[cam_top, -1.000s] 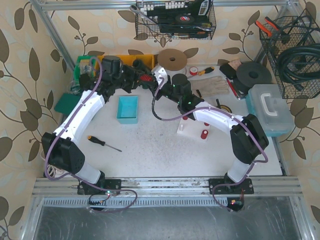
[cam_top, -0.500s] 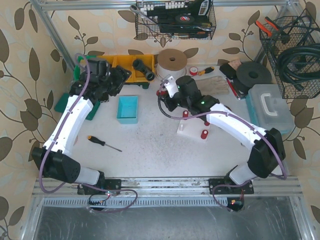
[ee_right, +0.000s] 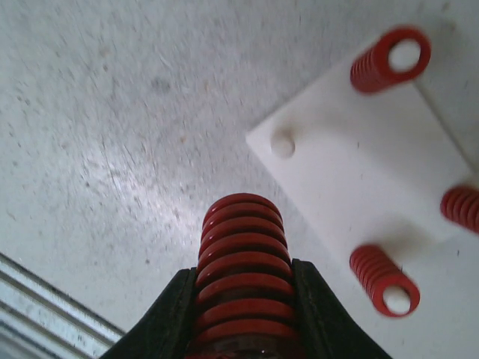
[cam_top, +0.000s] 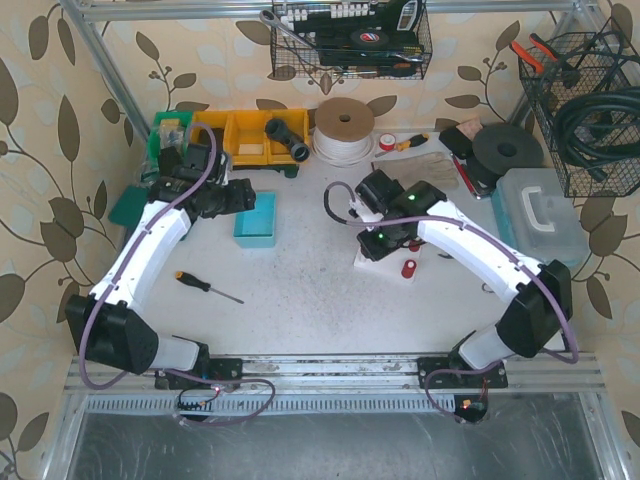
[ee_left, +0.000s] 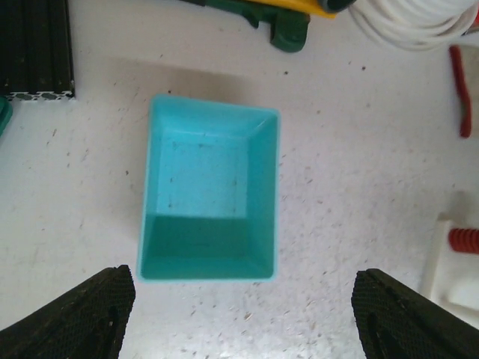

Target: Install the large spring

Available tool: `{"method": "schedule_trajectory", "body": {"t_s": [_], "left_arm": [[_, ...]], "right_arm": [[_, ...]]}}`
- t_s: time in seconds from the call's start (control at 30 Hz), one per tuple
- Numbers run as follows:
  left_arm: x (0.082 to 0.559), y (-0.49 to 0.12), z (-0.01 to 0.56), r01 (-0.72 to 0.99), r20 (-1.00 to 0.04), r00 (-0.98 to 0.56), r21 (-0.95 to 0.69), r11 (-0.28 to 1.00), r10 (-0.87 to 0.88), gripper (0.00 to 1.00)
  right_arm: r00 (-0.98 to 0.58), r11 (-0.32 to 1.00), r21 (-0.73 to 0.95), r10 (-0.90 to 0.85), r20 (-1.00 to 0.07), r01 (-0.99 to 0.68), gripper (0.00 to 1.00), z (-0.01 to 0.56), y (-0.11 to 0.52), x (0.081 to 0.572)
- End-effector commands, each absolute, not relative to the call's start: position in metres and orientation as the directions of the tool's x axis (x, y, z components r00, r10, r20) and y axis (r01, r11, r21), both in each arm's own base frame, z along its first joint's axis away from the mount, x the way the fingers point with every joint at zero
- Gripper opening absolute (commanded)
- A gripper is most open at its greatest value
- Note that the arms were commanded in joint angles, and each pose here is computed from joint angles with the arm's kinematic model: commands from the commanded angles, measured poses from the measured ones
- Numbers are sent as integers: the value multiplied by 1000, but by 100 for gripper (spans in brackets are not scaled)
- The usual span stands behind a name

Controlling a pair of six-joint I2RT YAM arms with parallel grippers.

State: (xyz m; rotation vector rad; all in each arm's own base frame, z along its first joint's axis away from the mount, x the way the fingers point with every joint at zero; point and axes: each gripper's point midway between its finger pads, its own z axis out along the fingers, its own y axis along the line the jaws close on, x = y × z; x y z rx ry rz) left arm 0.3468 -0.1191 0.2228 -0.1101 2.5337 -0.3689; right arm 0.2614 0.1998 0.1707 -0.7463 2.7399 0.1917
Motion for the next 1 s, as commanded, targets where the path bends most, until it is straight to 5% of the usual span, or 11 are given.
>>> {"method": "schedule_trajectory", "body": {"t_s": [0.0, 0.97], "left_arm": [[333, -110, 232, 95, -591, -806, -193, 977, -39, 83], [332, -90, 245, 121, -615, -772, 105, 987, 160, 86]], "right_arm": [[-881, 889, 43, -442, -171, -455, 0, 164, 186, 244], [-912, 915, -126, -395, -108, -382, 0, 118, 196, 301]]}}
